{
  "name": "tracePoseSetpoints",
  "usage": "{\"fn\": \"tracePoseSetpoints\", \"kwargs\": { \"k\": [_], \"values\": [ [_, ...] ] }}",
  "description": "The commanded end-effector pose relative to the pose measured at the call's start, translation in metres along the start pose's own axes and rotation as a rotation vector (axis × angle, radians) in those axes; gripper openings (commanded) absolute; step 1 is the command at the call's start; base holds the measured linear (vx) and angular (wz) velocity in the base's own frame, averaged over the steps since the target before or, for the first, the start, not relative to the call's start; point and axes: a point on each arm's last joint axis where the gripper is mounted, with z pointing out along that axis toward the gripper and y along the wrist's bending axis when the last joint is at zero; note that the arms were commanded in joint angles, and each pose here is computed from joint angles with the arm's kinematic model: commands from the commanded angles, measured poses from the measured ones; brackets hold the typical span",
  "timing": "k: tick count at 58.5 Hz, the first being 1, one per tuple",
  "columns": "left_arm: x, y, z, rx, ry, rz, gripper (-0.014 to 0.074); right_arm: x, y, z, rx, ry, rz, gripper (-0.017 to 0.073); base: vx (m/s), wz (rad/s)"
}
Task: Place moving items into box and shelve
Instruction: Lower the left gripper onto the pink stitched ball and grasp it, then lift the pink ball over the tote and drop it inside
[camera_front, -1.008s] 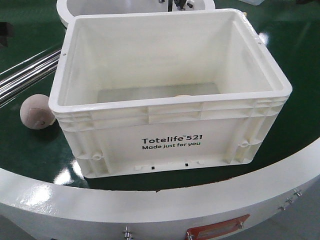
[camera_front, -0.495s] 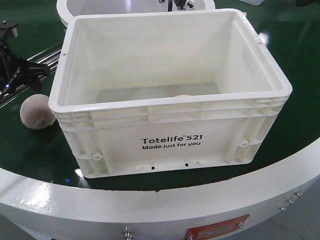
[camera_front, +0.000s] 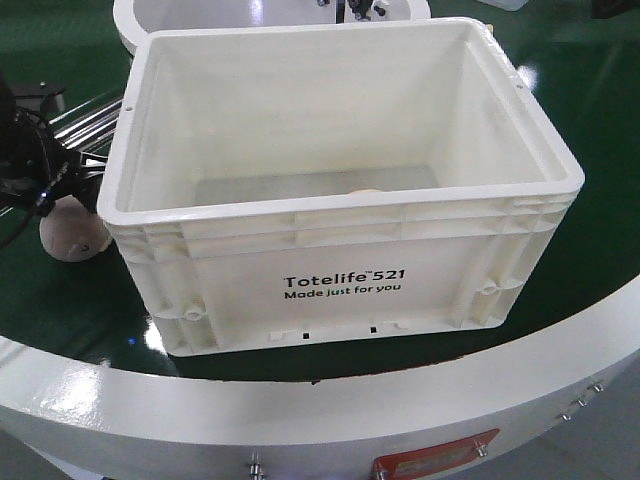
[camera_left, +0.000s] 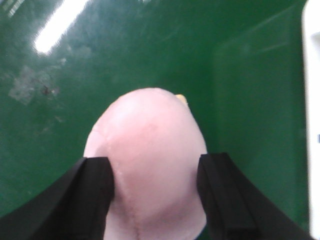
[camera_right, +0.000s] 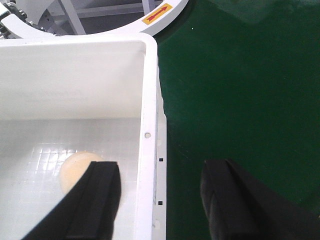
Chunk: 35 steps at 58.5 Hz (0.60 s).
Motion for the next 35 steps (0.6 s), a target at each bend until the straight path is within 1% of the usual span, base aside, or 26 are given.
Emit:
{"fn": "tracePoseSetpoints", "kwargs": {
  "k": [1,7,11,15,19,20,22,24,30,35],
  "values": [
    [-0.006,-0.003,-0.017,0.016,-0.051,-0.005,0.0477,-0.010,0.001,-0.018,0.000,-0.111,-0.003,0.0435,0.00,0.00],
    [-0.006,-0.002,-0.014,0.007,-0.037,0.003,0.0433,-0.010,0.001,-0.018,0.001,-0.111,-0.012,0.0435,0.00,0.00],
    [-0.006,-0.001,-0.014,-0.002,-0.040,0.010,0.0365,-0.010,0.001,-0.018,0.002,-0.111,-0.013,0.0435,0.00,0.00],
    [-0.006,-0.001,-0.014,-0.008,-0.041,0.014,0.0249,-0.010,0.001,-0.018,0.003,-0.110,-0.013,0.0435,0.00,0.00],
    [-0.006,-0.001,-0.014,-0.008,-0.036,0.017,0.0094,-0.010,0.001,-0.018,0.003,-0.110,-0.013,0.0435,0.00,0.00],
    [-0.005,-0.001,-0.014,-0.009,-0.034,0.022,0.0043,-0.010,0.001,-0.018,0.003,-0.110,-0.013,0.0435,0.00,0.00],
    [-0.005,-0.001,-0.014,-0.009,-0.031,0.029,-0.0009,-0.010,0.001,-0.018,0.003,-0.110,-0.013,0.0435,0.00,0.00],
    [-0.005,0.000,-0.014,-0.009,-0.029,0.041,-0.0009,-0.010,0.001,-0.018,0.003,-0.110,-0.013,0.0435,0.00,0.00],
    [-0.003,-0.001,-0.017,0.001,-0.019,0.034,-0.0009,-0.010,0.001,-0.018,0.003,-0.109,-0.013,0.0435,0.00,0.00],
    [-0.003,-0.003,-0.028,0.019,-0.047,0.039,-0.0008,-0.010,0.001,-0.018,0.003,-0.109,-0.013,0.0435,0.00,0.00]
  ]
}}
